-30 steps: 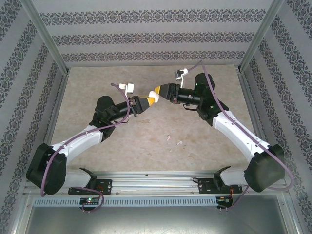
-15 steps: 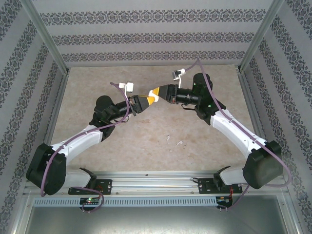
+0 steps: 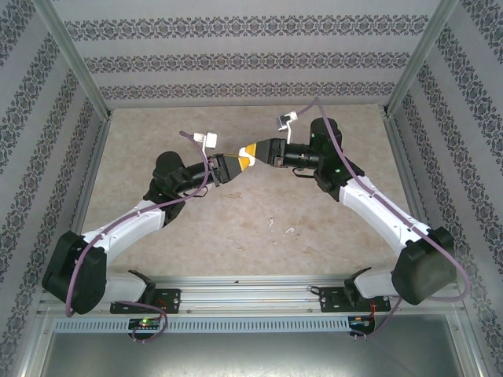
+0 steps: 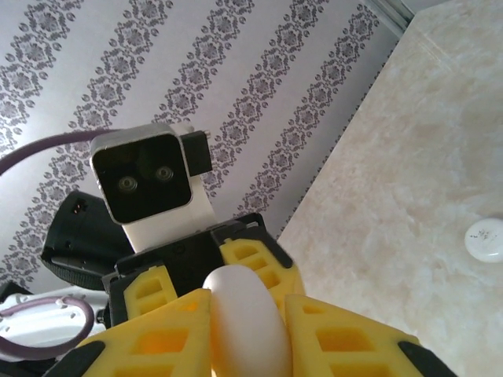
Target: Insert the wireless bluetooth earbuds into the charging case
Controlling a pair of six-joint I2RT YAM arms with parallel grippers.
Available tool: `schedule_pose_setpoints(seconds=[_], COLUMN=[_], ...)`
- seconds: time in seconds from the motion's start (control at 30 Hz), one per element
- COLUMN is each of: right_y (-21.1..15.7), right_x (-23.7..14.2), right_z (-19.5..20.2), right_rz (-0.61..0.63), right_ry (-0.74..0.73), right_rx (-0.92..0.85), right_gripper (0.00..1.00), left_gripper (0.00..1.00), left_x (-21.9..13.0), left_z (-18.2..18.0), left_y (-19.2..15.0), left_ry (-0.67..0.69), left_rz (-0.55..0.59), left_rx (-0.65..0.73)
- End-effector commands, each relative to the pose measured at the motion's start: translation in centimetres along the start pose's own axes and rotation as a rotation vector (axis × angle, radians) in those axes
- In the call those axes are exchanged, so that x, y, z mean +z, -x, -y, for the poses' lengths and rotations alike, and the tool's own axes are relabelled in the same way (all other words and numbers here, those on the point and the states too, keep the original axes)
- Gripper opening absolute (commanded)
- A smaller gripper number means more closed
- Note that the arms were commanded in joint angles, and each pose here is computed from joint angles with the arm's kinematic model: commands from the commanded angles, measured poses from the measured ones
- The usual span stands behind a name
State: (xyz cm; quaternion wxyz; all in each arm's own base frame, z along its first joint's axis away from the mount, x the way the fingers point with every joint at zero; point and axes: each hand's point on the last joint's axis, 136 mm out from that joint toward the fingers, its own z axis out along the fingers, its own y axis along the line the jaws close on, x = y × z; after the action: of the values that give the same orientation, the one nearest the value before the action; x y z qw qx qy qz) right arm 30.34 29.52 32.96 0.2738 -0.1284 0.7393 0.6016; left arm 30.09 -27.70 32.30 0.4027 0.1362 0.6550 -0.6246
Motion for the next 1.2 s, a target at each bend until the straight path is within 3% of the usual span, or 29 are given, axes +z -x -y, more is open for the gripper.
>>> schedule_pose_setpoints(seconds=[0.0, 0.23, 0.47, 0.77, 0.9, 0.97, 1.1, 1.17], right_y=[-0.3, -0.3, -0.3, -0.1, -0.2, -0.1, -0.1, -0.1], right_x=[-0.1, -0.4, -0.5, -0.4, -0.3, -0.3, -0.4, -0.4], right_z=[-0.8, -0.8, -0.8, -0.8, -1.0, -1.1, -1.1, -1.1], right_rz=[-0.019, -0.03, -0.048, -0.055, -0.061, -0.061, -0.06, -0.059], right_ry=[-0.016, -0.046, -0.062, -0.066, -0.057, -0.054, -0.058, -0.059], right_rx=[-0.059, -0.113, -0.166, -0.181, -0.187, -0.188, -0.186, -0.188], right_gripper=[0.14, 0.14, 0.14, 0.13, 0.13, 0.13, 0.13, 0.13], left_gripper=[0.38, 0.5, 0.49, 0.36, 0.13, 0.1, 0.13, 0.25], left_x=[-0.2, -0.6, -0.8, -0.8, -1.0, -1.1, -1.2, -1.3], left_z=[2.8, 2.7, 3.1, 2.9, 2.7, 2.7, 2.7, 2.8], left_y=[1.6, 1.4, 1.1, 0.2, 0.1, 0.1, 0.1, -0.1], left_ry=[-0.051, -0.037, -0.072, -0.092, -0.091, -0.091, -0.09, -0.091], left_rz=[0.011, -0.007, -0.047, -0.087, -0.089, -0.087, -0.09, -0.093], left_rx=[0.104, 0.107, 0.09, 0.073, 0.073, 0.075, 0.079, 0.082])
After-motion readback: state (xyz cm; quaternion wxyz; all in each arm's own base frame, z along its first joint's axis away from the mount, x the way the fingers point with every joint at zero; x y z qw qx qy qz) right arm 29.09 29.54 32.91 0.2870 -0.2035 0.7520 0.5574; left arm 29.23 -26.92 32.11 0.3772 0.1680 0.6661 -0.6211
